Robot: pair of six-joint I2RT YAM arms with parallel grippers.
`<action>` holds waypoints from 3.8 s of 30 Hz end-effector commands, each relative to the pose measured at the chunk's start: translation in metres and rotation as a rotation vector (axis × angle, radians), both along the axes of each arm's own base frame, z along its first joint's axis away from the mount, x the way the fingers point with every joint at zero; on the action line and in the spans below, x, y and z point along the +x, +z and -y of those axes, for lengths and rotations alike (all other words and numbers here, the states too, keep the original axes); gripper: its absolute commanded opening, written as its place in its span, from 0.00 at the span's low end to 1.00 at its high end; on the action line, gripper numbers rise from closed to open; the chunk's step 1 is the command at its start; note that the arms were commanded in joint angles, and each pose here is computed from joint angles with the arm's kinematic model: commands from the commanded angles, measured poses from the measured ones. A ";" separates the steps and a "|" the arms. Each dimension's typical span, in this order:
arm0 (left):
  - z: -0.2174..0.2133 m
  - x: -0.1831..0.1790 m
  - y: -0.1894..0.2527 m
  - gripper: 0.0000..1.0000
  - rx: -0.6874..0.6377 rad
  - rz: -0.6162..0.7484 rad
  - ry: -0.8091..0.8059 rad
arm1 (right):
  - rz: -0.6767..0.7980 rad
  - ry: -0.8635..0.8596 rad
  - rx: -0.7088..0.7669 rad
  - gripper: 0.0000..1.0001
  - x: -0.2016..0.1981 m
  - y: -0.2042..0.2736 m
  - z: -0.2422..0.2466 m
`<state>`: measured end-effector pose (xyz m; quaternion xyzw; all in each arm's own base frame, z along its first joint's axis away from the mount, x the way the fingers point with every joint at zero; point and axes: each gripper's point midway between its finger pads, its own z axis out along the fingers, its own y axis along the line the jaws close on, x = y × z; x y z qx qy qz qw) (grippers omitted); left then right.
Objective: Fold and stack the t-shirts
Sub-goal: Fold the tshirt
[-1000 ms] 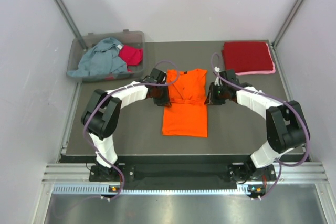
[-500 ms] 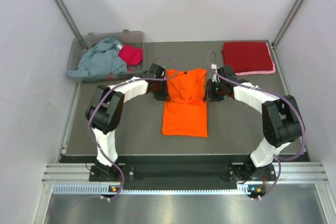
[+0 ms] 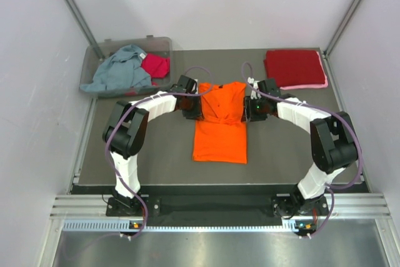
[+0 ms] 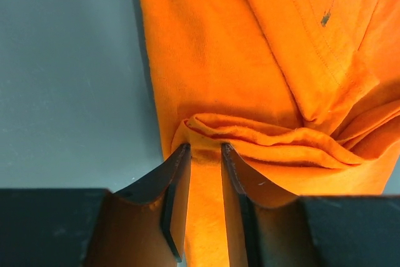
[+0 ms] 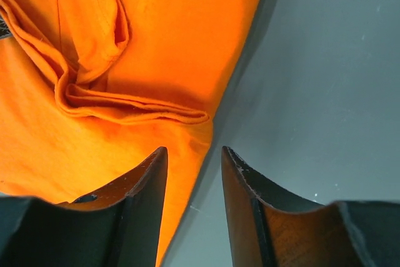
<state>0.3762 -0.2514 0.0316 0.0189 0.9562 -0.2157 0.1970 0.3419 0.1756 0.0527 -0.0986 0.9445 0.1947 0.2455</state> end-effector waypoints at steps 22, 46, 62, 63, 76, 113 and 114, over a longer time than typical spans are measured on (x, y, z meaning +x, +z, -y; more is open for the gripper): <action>-0.017 0.014 -0.011 0.00 0.092 0.036 0.032 | 0.061 0.048 0.011 0.00 0.028 -0.011 -0.007; -0.043 0.019 -0.002 0.00 0.148 0.082 0.189 | 0.025 -0.044 -0.058 0.01 0.032 -0.028 0.009; -0.036 0.011 0.062 0.39 0.069 0.126 0.161 | 0.043 -0.164 -0.056 0.39 0.025 0.032 0.020; -0.039 0.005 0.072 0.39 0.062 0.136 0.158 | 0.027 -0.189 -0.056 0.40 0.017 0.039 0.023; -0.013 -0.132 0.071 0.43 -0.318 0.000 0.044 | -0.207 -0.525 0.306 0.47 -0.101 0.028 0.004; -0.038 -0.181 -0.025 0.00 -0.152 -0.177 0.177 | -0.285 -0.666 0.223 0.47 -0.164 -0.044 0.010; -0.038 -0.182 -0.027 0.00 -0.150 -0.182 0.176 | -0.292 -0.671 0.227 0.47 -0.165 -0.045 0.010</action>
